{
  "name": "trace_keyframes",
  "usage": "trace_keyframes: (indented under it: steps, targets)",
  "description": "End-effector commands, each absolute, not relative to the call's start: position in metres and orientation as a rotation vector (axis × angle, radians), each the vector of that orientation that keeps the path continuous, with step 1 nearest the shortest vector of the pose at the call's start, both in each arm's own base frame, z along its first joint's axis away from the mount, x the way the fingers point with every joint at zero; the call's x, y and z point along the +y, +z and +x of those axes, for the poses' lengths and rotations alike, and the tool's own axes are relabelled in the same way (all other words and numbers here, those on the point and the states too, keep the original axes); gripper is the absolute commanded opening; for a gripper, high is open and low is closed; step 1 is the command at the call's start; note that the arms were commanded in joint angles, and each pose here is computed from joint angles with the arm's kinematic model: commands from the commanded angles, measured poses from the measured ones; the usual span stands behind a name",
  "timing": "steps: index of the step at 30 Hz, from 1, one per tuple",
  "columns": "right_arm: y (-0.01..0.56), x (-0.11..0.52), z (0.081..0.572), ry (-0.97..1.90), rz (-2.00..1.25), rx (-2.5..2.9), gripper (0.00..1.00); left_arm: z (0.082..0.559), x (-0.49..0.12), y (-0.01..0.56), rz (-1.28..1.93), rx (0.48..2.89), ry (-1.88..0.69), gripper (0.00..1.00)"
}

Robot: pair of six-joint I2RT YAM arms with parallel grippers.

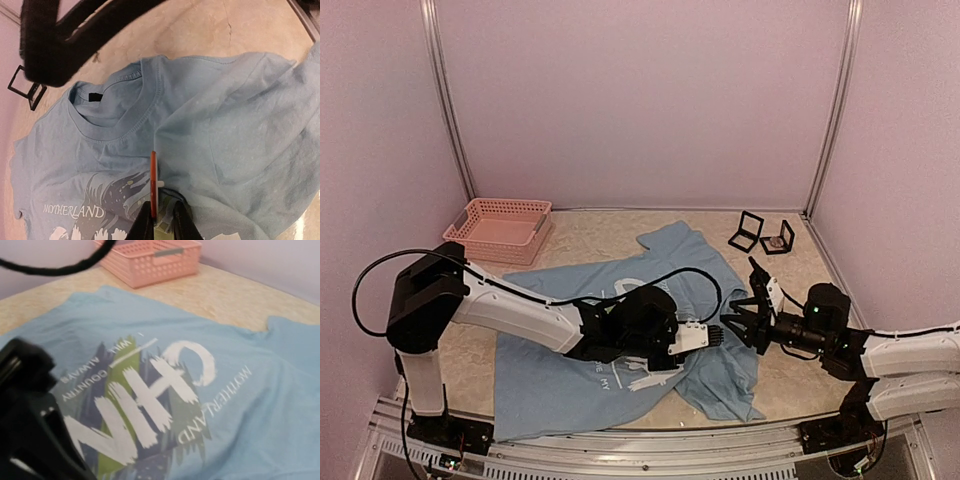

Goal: Pin the brooch onto the clothing

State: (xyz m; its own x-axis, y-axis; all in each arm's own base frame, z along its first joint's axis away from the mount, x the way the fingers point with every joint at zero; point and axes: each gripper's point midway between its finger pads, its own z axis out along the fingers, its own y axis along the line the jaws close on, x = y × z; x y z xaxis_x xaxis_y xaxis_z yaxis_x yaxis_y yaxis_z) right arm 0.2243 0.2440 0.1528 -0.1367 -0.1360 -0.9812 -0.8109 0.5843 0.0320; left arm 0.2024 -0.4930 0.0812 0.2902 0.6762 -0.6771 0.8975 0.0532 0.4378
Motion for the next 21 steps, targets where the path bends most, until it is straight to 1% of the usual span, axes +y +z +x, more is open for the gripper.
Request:
trace_keyframes:
  steps: [1, 4, 6, 7, 9, 11, 12, 14, 17, 18, 20, 21]
  targets:
    - [0.142, 0.238, 0.238, 0.655, -0.756, 1.709, 0.41, 0.197, -0.487, 0.055, 1.836, 1.418, -0.122, 0.20]
    - [0.141, 0.238, 0.241, 0.651, -0.741, 1.726, 0.43, 0.176, -0.490, 0.052, 1.896, 1.422, -0.158, 0.36]
    - [0.141, 0.236, 0.246, 0.635, -0.715, 1.741, 0.44, 0.169, -0.489, 0.053, 1.904, 1.439, -0.162, 0.52]
    - [0.141, 0.235, 0.248, 0.625, -0.702, 1.750, 0.44, 0.166, -0.488, 0.054, 1.903, 1.449, -0.158, 0.58]
    - [0.138, 0.232, 0.255, 0.597, -0.671, 1.784, 0.45, 0.163, -0.485, 0.059, 1.893, 1.461, -0.146, 0.63]
    - [0.129, 0.225, 0.264, 0.546, -0.608, 1.868, 0.45, 0.161, -0.481, 0.065, 1.878, 1.475, -0.145, 0.90]
    - [0.125, 0.222, 0.270, 0.516, -0.577, 1.913, 0.45, 0.160, -0.480, 0.073, 1.858, 1.480, -0.155, 0.91]
    - [0.113, 0.216, 0.282, 0.438, -0.527, 2.015, 0.40, 0.160, -0.474, 0.084, 1.812, 1.505, -0.186, 0.92]
    - [0.097, 0.210, 0.299, 0.327, -0.466, 2.143, 0.25, 0.171, -0.462, 0.113, 1.658, 1.561, -0.300, 0.93]
    - [0.097, 0.212, 0.306, 0.305, -0.463, 2.164, 0.19, 0.181, -0.455, 0.118, 1.585, 1.614, -0.336, 0.94]
    - [0.087, 0.216, 0.317, 0.256, -0.467, 2.221, 0.11, 0.212, -0.433, 0.123, 1.399, 1.768, -0.378, 0.94]
    - [0.081, 0.217, 0.323, 0.228, -0.472, 2.254, 0.08, 0.231, -0.419, 0.119, 1.296, 1.867, -0.379, 0.90]
